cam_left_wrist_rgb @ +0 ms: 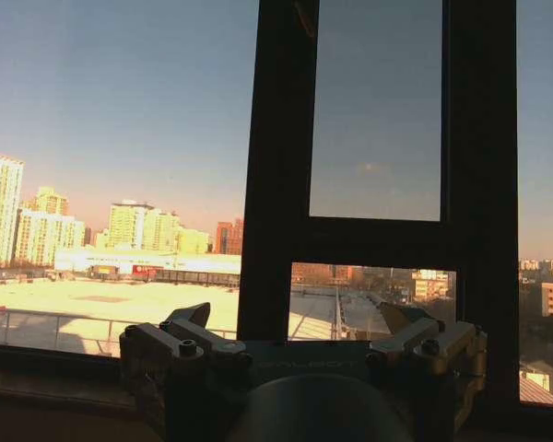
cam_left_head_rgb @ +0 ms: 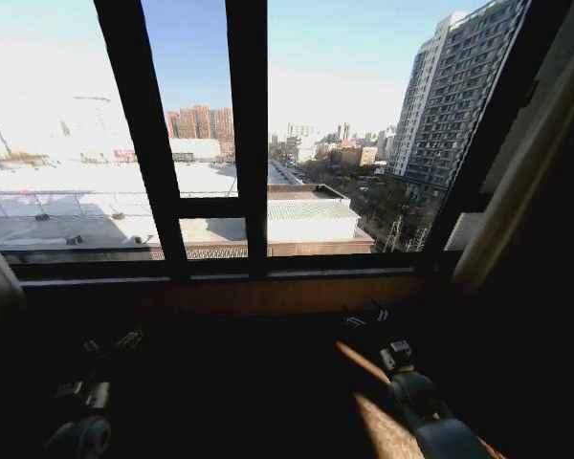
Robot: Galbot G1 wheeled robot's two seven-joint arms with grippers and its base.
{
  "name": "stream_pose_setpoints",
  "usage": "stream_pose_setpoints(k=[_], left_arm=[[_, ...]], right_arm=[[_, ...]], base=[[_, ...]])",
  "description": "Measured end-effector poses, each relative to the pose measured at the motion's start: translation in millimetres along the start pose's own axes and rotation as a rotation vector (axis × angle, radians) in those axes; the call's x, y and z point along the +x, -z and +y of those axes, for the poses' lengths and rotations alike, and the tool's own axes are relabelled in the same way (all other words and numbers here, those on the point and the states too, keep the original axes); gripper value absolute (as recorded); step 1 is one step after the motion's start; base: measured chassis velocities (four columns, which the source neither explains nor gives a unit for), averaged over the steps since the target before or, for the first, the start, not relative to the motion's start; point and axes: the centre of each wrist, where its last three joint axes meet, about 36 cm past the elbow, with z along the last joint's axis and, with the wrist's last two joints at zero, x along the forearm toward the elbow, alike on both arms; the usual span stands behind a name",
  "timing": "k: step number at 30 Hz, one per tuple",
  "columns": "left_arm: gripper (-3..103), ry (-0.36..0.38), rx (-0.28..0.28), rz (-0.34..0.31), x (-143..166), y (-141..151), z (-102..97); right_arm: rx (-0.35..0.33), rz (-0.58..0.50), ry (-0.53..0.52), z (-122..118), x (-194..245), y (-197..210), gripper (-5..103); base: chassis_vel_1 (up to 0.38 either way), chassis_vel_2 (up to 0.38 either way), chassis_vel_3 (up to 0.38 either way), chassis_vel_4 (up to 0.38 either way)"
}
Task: Open the curtains by pulling them apart, changing their state from closed to fully open.
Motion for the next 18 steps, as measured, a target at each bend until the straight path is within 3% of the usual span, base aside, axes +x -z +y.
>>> stream_pose_setpoints(k=[18], left_arm=[[100, 0.000, 0.000, 0.000, 0.1, -0.1, -0.1]], right_arm=[[0.000, 0.000, 0.000, 0.0, 0.0, 0.0, 100]], base=[[-0.010, 0.008, 0.019, -0.001]])
